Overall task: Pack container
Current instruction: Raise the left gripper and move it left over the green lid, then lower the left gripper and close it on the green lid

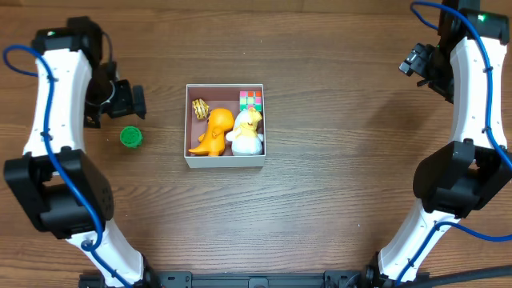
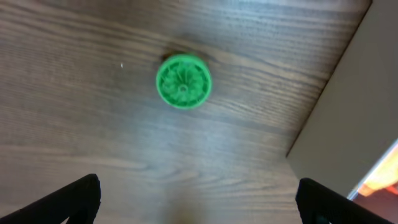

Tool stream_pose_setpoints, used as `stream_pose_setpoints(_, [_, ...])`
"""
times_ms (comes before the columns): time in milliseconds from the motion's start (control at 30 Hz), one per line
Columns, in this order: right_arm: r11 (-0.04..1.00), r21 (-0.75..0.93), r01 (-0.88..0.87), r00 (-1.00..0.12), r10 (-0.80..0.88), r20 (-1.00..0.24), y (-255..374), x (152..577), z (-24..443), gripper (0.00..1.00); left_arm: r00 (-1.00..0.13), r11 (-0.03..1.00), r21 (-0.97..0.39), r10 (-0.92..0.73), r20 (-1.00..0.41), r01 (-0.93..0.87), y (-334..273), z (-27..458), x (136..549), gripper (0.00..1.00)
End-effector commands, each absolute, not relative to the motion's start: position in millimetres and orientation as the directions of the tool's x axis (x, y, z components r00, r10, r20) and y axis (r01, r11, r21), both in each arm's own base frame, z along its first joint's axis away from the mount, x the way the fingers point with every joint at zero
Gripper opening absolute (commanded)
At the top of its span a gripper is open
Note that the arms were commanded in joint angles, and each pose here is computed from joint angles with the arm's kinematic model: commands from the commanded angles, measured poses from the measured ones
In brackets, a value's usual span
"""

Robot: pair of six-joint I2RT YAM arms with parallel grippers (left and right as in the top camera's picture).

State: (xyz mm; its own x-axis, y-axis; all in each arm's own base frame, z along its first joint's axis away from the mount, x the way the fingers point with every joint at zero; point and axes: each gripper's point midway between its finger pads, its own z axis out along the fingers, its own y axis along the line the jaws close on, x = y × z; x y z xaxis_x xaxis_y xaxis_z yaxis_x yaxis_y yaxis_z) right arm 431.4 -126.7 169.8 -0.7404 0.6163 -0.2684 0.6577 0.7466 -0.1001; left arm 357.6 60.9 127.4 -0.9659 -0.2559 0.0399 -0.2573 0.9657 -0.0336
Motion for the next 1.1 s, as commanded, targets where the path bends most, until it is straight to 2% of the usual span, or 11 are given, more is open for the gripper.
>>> stream_pose_setpoints(0, [0.741,-0.097,0.664,-0.733,0.619,-0.282,-128.2,432.1,173.1,1.00,-0.981,0.982,0.038,-0.188,0.041,-0.187,75.5,107.6,350.0,1.00])
stream_pose_setpoints(233, [0.742,-0.097,0.664,-0.733,0.619,-0.282,-128.2,432.1,173.1,1.00,-0.977,0.975,0.068,-0.211,0.000,-0.211,79.9,81.1,356.7,1.00])
stream_pose_setpoints(300, [0.741,-0.097,0.664,-0.733,0.619,-0.282,-128.2,432.1,173.1,1.00,-0.969,0.963,0.113,-0.245,-0.017,-0.246,88.1,77.1,357.5,1.00])
stream_pose_setpoints(667, [0.742,-0.097,0.664,-0.733,0.619,-0.282,-128.2,432.1,173.1,1.00,-0.974,0.972,0.069,-0.225,-0.014,-0.225,73.8,55.1,364.2,1.00])
stream_pose_setpoints(1067, [0.741,-0.097,0.664,-0.733,0.619,-0.282,-128.2,432.1,173.1,1.00,-0.978,0.979,0.049,-0.199,0.060,-0.196,69.9,19.4,364.3,1.00])
